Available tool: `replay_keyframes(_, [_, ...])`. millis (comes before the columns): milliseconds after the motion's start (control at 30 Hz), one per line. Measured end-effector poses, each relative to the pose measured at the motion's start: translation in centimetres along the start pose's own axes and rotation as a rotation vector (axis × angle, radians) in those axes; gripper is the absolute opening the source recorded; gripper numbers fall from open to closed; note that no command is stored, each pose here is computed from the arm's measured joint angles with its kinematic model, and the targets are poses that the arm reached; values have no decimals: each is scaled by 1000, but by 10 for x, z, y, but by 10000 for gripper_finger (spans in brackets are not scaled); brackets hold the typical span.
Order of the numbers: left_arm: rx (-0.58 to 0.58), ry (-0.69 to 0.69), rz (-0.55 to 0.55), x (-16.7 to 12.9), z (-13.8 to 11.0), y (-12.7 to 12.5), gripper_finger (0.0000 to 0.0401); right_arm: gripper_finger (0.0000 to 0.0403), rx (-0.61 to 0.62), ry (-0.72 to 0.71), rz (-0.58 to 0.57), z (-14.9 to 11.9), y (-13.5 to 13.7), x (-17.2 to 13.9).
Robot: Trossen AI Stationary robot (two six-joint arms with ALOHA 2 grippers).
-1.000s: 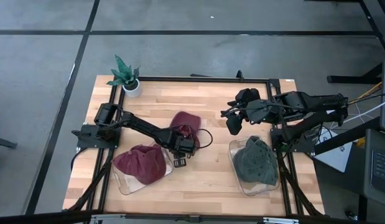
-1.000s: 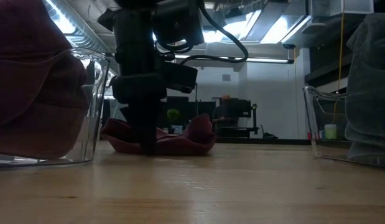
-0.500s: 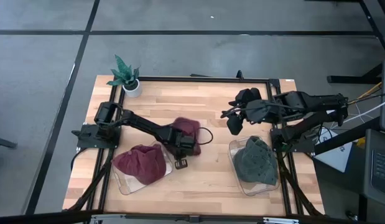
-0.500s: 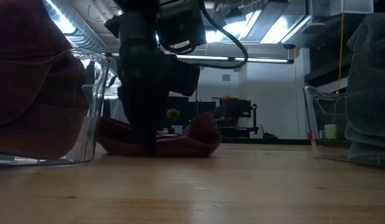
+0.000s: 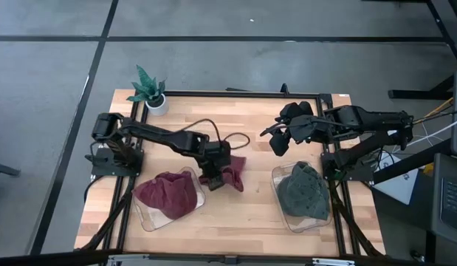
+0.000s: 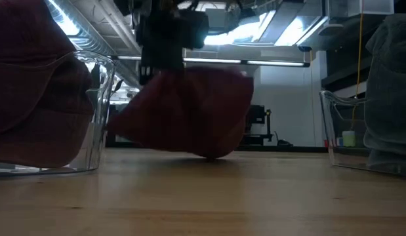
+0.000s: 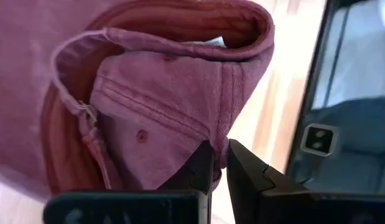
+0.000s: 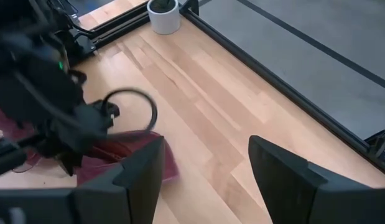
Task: Pick & Place hat
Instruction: Put the red cap into the left transparent bin
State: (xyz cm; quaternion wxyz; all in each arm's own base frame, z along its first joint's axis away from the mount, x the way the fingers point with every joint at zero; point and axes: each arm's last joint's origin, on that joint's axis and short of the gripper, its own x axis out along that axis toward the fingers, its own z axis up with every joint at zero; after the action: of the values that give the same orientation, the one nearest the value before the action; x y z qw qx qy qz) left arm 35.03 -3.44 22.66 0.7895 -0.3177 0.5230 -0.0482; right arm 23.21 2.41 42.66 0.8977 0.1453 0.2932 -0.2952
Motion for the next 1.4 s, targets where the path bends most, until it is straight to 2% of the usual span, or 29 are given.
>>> replay_keyframes(133, [-43,-58,-60,-19,4,-5,21,232,0,0,0,0,0,0])
replay_keyframes(367, [-97,-145,-238,-42,13,-18,21,232,-1,1,-1,0,0,0])
replay_keyframes(800, [-86,-346,-582,-94,22,-54,21,232,-7,6,-5,-1,-1,0])
replay_keyframes(1133, [-9,-364,-740,-149,-6,-78,21,232,-15,17,-21,-1,-3,1])
replay_keyframes(1400, [98,-261,-867,-175,-33,-94,21,232,-8,28,-51,0,-8,4])
